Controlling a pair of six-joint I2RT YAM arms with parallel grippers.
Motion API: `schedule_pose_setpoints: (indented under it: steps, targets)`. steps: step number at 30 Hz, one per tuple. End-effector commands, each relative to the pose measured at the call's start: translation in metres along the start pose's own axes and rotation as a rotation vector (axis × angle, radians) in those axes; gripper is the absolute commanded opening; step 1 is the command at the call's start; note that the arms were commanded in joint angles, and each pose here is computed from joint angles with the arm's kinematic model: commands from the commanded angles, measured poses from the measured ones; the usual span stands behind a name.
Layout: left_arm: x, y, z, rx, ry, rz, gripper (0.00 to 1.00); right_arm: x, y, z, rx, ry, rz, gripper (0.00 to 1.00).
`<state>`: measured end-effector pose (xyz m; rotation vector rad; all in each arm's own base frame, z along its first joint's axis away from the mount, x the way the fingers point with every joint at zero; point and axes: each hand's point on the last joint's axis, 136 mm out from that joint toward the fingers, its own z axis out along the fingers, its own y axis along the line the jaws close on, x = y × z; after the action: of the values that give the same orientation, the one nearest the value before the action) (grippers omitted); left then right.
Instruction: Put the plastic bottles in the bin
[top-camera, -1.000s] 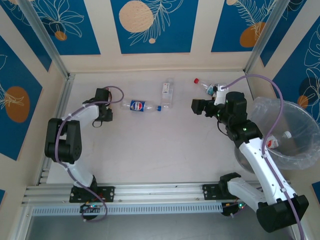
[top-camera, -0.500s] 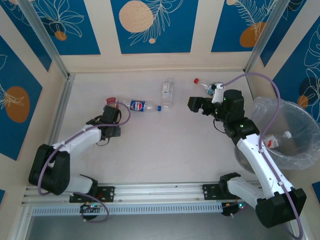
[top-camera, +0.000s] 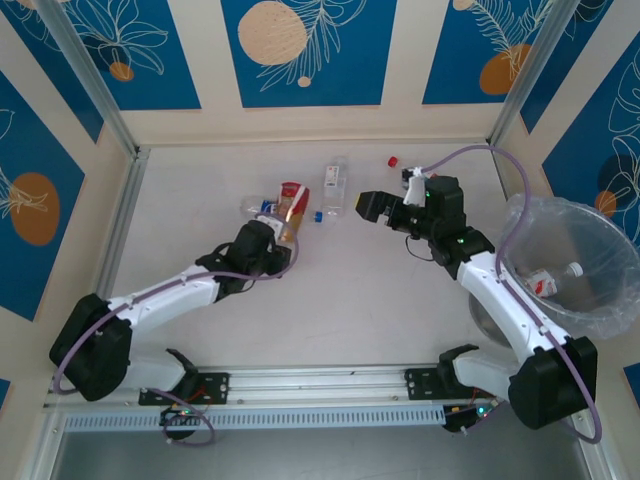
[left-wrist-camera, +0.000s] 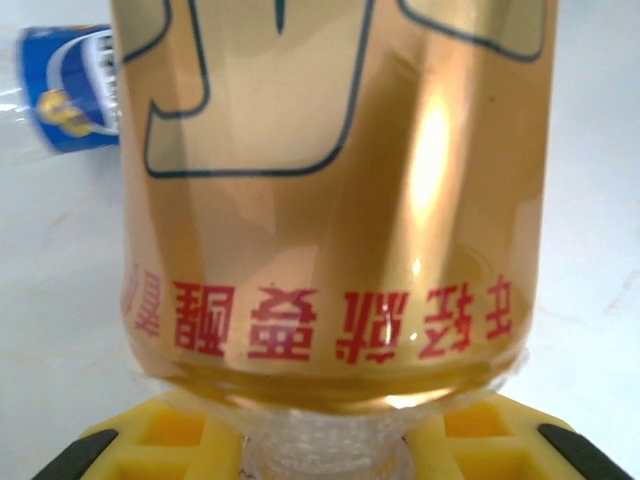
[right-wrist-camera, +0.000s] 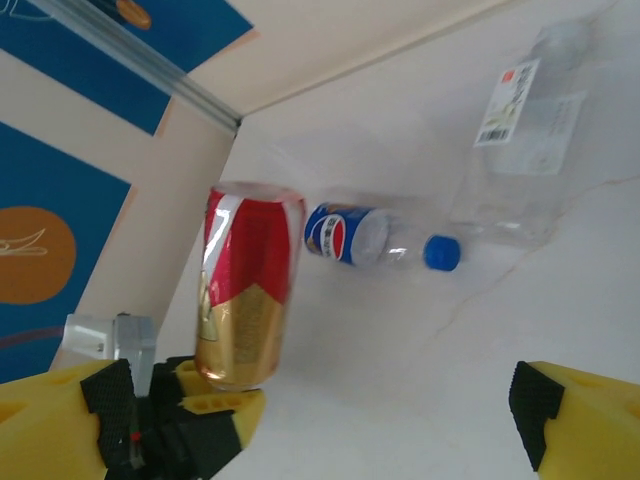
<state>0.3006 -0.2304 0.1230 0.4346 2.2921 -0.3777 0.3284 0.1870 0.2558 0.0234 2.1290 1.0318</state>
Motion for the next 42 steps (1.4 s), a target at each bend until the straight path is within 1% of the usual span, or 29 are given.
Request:
schedule_pose_setpoints:
  steps: [1, 5, 7, 9, 11, 14, 18, 21, 23, 25, 27, 33, 34, 38, 40, 42]
  targets:
    - [-0.03, -0.046, 0.001, 0.194, -0.097, 0.053, 0.0, -0.003, 0.026, 0.005, -0.103, 0.014, 0.016, 0.99]
    - [-0.036, -0.082, 0.002, 0.402, -0.101, 0.013, 0.0, 0.001, 0.032, 0.011, -0.153, 0.025, -0.003, 0.99]
    - [-0.042, -0.102, -0.005, 0.518, -0.113, -0.007, 0.0, 0.002, 0.036, 0.01, -0.188, 0.024, -0.042, 0.99]
    - [-0.048, -0.115, -0.017, 0.602, -0.123, -0.009, 0.0, 0.002, 0.04, 0.005, -0.219, 0.023, -0.071, 1.0]
    - [-0.052, -0.123, -0.029, 0.657, -0.125, -0.002, 0.0, 0.001, 0.042, 0.0, -0.246, 0.031, -0.089, 1.0]
    - [-0.059, -0.135, -0.053, 0.754, -0.138, 0.016, 0.0, 0.001, 0.04, -0.002, -0.246, 0.049, -0.101, 0.99]
    - [-0.07, -0.15, -0.077, 0.872, -0.13, 0.008, 0.0, 0.004, 0.051, -0.006, -0.318, 0.073, -0.128, 1.0]
    - [-0.08, -0.153, -0.088, 0.934, -0.16, -0.03, 0.0, 0.001, 0.052, -0.006, -0.323, 0.062, -0.136, 1.0]
    - [-0.086, -0.155, -0.096, 0.979, -0.182, -0.05, 0.0, 0.001, 0.059, -0.01, -0.378, 0.064, -0.155, 1.0]
    - [-0.09, -0.157, -0.1, 1.005, -0.173, -0.055, 0.0, 0.002, 0.071, -0.016, -0.456, 0.073, -0.181, 0.99]
    - [-0.091, -0.162, -0.104, 1.039, -0.159, -0.054, 0.0, 0.001, 0.08, -0.021, -0.501, 0.073, -0.211, 1.0]
    - [-0.097, -0.163, -0.108, 1.097, -0.139, -0.078, 0.0, -0.008, 0.094, -0.03, -0.574, 0.029, -0.261, 0.99]
    - [-0.098, -0.163, -0.106, 1.101, -0.134, -0.087, 0.0, -0.009, 0.098, -0.031, -0.594, 0.033, -0.266, 0.95]
    - [-0.101, -0.165, -0.102, 1.127, -0.112, -0.102, 0.0, -0.012, 0.102, -0.03, -0.619, 0.051, -0.257, 0.84]
    - [-0.1, -0.166, -0.1, 1.134, -0.103, -0.099, 0.0, -0.014, 0.1, -0.027, -0.603, 0.051, -0.238, 0.79]
    - [-0.099, -0.166, -0.099, 1.128, -0.098, -0.097, 0.0, -0.017, 0.096, -0.024, -0.569, 0.049, -0.21, 0.77]
